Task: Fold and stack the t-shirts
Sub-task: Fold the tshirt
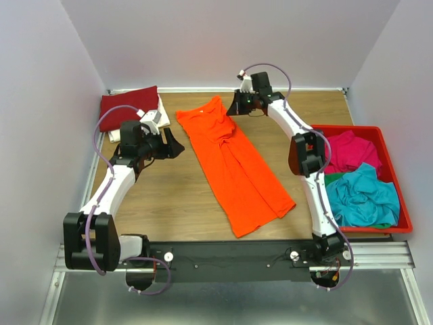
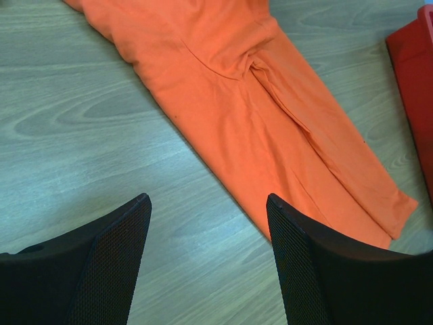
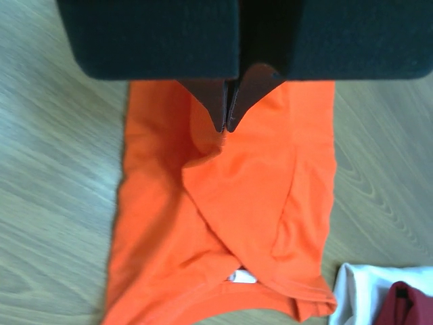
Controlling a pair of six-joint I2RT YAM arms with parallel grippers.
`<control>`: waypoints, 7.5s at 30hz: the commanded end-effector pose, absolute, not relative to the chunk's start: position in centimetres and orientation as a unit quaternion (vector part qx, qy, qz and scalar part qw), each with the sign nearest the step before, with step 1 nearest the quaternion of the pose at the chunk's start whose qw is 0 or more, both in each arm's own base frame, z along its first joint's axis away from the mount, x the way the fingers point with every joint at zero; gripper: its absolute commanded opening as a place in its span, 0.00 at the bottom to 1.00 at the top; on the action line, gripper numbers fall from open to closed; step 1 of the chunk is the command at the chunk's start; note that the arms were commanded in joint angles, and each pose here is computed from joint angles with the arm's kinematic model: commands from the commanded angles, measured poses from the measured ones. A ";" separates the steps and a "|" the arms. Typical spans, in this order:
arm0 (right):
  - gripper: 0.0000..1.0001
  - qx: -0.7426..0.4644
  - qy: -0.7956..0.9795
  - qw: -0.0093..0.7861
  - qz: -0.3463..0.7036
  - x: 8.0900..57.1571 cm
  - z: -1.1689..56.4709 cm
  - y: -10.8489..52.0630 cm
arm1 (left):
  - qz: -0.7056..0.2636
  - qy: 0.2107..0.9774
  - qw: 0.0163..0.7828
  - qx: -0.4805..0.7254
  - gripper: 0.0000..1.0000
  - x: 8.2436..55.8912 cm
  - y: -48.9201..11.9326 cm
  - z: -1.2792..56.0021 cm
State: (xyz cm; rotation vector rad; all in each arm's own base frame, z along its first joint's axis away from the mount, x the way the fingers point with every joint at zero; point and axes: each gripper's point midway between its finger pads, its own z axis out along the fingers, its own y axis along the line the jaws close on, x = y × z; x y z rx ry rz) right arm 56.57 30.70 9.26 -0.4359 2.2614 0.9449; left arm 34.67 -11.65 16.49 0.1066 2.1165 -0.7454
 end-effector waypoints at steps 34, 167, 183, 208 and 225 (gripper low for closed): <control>0.59 -0.413 0.752 0.350 0.376 43.4 19.5 30.4 | -0.320 0.769 0.529 0.160 0.79 35.0 -13.3 25.1; 0.29 -0.752 0.613 0.138 0.198 16.9 0.0 9.3 | -0.095 0.869 0.313 0.372 0.53 6.4 -33.4 3.5; 0.29 -0.752 0.615 0.135 0.195 16.7 0.0 9.1 | -0.027 0.859 0.340 0.382 0.54 7.7 -35.2 1.9; 0.08 -0.747 0.612 0.156 0.208 17.0 2.4 10.0 | -0.063 0.869 0.323 0.371 0.00 7.5 -34.3 2.3; 0.01 -0.688 0.633 0.240 0.261 23.8 10.1 15.6 | -0.235 0.853 0.385 0.263 0.00 15.8 -33.5 11.6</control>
